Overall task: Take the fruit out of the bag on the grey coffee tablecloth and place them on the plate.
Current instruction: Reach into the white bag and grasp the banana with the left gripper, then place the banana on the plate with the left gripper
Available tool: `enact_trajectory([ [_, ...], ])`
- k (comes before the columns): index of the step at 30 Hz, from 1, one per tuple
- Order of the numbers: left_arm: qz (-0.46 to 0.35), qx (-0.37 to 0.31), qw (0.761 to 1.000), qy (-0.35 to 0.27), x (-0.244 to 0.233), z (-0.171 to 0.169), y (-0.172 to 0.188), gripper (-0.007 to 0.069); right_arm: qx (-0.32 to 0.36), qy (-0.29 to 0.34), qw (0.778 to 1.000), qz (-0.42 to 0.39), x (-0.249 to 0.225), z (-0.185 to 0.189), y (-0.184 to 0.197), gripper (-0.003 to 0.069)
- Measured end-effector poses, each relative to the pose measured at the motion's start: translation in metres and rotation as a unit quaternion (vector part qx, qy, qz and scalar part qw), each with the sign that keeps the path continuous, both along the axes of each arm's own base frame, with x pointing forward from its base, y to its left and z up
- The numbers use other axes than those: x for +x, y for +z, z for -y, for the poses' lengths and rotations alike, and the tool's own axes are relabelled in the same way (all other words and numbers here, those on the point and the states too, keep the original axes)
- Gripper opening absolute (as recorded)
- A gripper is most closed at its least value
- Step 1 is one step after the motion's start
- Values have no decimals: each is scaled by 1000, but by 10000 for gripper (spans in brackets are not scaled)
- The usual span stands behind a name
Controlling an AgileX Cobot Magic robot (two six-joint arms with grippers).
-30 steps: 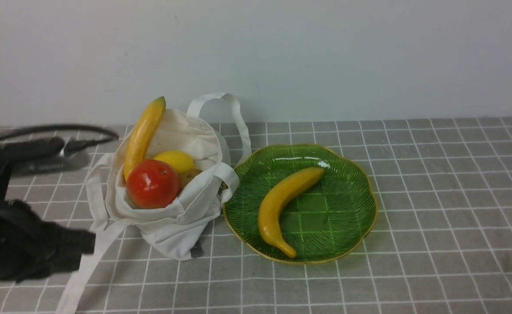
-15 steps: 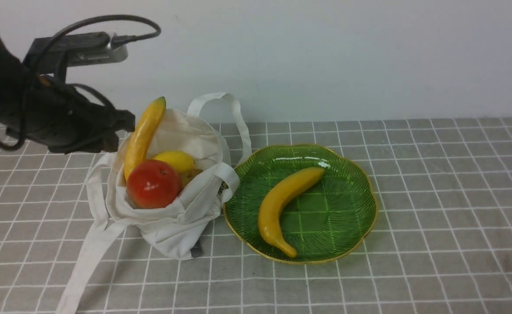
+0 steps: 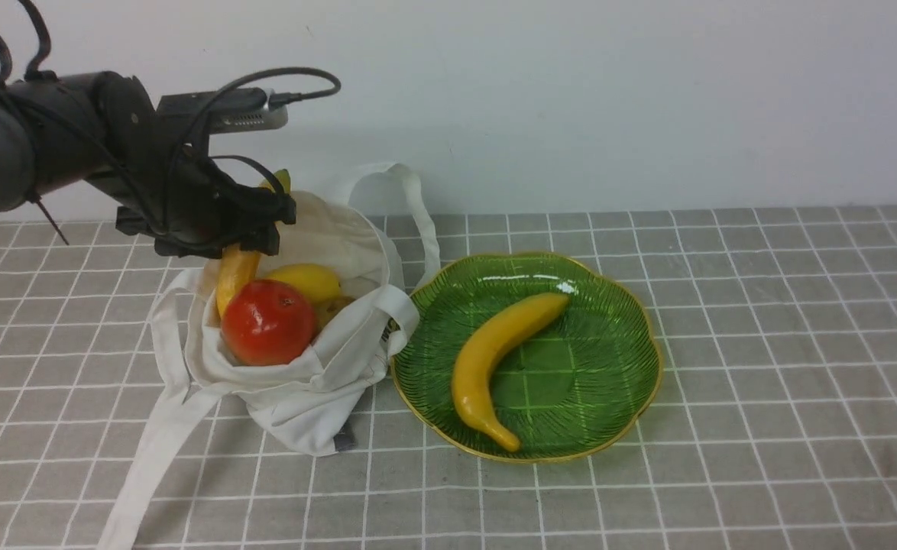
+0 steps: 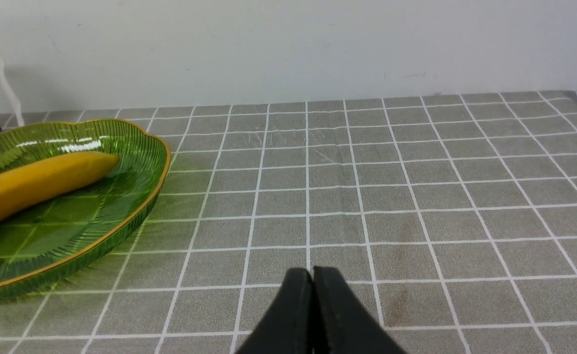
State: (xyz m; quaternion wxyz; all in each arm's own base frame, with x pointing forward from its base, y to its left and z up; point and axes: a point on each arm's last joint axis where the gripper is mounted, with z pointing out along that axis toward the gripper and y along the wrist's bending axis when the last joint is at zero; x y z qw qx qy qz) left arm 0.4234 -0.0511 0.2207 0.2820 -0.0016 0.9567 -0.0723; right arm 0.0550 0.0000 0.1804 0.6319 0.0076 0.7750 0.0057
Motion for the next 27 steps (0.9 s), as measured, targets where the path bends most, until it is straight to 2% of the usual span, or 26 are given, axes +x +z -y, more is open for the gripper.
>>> enact_trajectory([
  [4, 3, 1, 1000, 1, 3, 0, -6, 419, 0, 0, 1000, 0, 0, 0, 0, -15],
  [9, 5, 4, 1000, -3, 3, 0, -4, 274, 0, 0, 1000, 0, 0, 0, 0, -15],
  [12, 8, 8, 1000, -6, 1, -1, 2, 276, 0, 0, 1000, 0, 0, 0, 0, -15],
  [17, 39, 53, 997, -25, -10, -7, 33, 276, 0, 0, 1000, 0, 0, 0, 0, -15],
  [24, 114, 129, 985, -33, -40, -20, 102, 276, 0, 0, 1000, 0, 0, 0, 0, -15],
  [27, 144, 138, 980, -25, -55, -24, 127, 276, 0, 0, 1000, 0, 0, 0, 0, -15],
])
